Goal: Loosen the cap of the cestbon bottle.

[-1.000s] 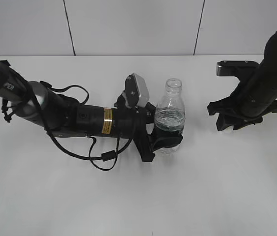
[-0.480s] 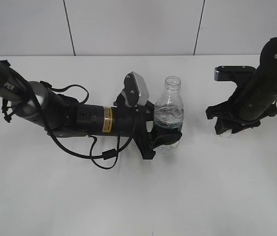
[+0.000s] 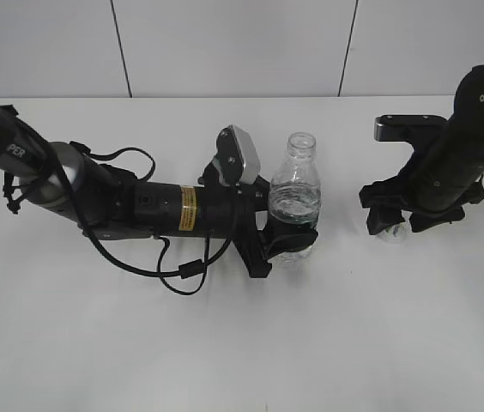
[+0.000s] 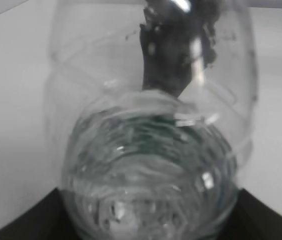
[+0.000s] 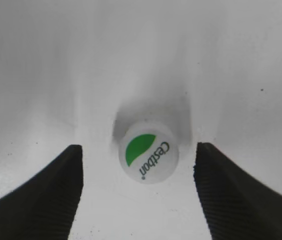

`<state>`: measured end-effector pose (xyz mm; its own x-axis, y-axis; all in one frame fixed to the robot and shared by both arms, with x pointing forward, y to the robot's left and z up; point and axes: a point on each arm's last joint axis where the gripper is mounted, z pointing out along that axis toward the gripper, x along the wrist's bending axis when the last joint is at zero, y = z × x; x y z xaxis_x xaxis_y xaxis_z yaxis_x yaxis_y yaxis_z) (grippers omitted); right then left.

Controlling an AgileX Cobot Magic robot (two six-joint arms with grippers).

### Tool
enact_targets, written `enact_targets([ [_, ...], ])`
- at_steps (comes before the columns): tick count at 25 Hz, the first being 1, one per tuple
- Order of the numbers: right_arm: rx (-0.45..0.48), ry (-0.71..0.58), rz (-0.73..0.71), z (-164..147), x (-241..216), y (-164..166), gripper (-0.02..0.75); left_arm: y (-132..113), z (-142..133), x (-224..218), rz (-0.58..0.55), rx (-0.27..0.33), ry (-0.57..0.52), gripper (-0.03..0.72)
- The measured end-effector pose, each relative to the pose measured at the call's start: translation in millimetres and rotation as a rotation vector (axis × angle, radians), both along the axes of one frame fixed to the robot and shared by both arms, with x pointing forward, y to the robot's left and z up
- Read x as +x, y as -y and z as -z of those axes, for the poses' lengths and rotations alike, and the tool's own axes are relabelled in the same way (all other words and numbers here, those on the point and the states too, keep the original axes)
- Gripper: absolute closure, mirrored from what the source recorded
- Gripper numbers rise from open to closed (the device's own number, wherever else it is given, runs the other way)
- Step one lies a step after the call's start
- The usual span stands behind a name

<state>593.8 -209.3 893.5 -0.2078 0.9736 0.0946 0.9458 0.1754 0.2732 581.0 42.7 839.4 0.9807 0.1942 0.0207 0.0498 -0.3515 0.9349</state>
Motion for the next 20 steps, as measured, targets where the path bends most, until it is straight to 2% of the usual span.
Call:
enact_targets([
  [5, 0.004, -0.001, 0.004, 0, 0, 0, 0.187, 0, 0, 0, 0.0, 0.0, 0.0, 0.267],
  [6, 0.005, -0.001, 0.005, 0, 0, 0, 0.186, 0, 1, 0, -0.002, 0.008, 0.004, 0.242],
  [9, 0.007, -0.002, 0.007, 0, 0, 0, 0.182, -9, 17, 3, -0.037, 0.113, -0.007, 0.141],
  [11, 0.006, -0.004, 0.005, 0, 0, 0, 0.182, -12, 19, 5, -0.046, 0.112, -0.012, 0.105],
  [16, 0.005, -0.01, -0.002, 0, -1, 0, 0.181, -21, 17, 10, -0.057, 0.107, -0.009, 0.093],
  [20, 0.01, 0.019, -0.005, -11, -1, 0, 0.181, -30, 7, 13, -0.034, 0.137, -0.005, 0.095],
])
